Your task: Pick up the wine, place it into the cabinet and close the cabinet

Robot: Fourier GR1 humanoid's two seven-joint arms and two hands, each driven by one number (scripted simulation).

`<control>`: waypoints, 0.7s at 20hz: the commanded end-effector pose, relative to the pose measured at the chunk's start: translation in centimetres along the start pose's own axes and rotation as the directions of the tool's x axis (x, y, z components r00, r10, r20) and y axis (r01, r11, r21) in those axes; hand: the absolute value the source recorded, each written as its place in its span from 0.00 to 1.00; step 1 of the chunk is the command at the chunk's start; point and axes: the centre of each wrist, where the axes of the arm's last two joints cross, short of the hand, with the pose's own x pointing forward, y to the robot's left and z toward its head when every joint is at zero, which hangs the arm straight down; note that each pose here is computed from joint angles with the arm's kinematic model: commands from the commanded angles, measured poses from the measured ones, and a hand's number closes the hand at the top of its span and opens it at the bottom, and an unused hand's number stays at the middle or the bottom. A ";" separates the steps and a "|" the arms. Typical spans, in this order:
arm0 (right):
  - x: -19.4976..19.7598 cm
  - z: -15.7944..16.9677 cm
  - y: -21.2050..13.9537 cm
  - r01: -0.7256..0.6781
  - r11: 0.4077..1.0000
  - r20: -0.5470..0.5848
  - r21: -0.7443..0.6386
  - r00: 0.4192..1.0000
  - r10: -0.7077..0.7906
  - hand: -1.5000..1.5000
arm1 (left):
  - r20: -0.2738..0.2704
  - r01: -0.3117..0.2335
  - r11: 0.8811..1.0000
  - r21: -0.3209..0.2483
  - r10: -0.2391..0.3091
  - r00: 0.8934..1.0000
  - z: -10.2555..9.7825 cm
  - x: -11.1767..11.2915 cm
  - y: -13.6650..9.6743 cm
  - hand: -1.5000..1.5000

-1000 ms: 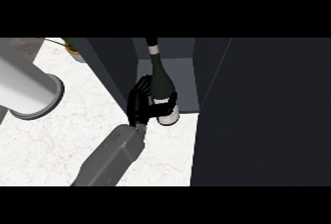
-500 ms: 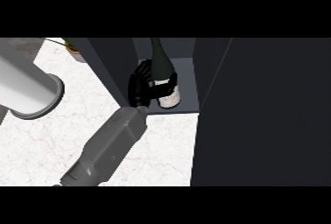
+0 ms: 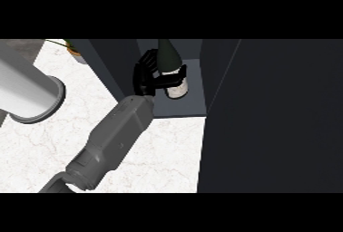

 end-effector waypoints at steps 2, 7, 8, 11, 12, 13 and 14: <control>2.5 1.7 -0.2 0.055 0.998 0.047 0.012 0.997 -0.055 0.00 | 0.067 0.074 0.996 0.043 -0.076 0.995 -2.5 3.6 -0.3 1.00; 2.0 1.5 -0.1 0.058 0.998 0.062 0.022 0.996 -0.059 0.00 | 0.111 0.236 0.960 0.149 -0.253 0.961 -3.0 2.8 0.5 0.00; 2.0 1.1 0.2 0.079 0.997 0.064 0.015 0.995 -0.080 0.00 | 0.092 0.262 0.953 0.149 -0.277 0.956 -3.2 2.1 2.2 0.00; 3.1 1.8 0.5 0.069 0.996 0.079 0.064 0.994 -0.074 0.00 | 0.089 0.323 0.925 0.202 -0.345 0.934 -4.4 3.7 3.1 0.00; 2.6 1.7 0.4 0.060 0.997 0.062 0.049 0.996 -0.063 0.00 | 0.084 0.346 0.922 0.173 -0.364 0.928 -4.3 3.4 3.3 0.00; 2.7 2.1 0.1 0.063 0.997 0.059 0.048 0.996 -0.066 0.00 | 0.056 0.349 0.919 0.182 -0.364 0.930 -4.0 2.5 3.9 0.00; 2.8 2.0 0.3 0.052 0.998 0.046 0.040 0.997 -0.054 0.00 | 0.061 0.370 0.912 0.179 -0.386 0.921 -3.4 2.2 2.0 0.00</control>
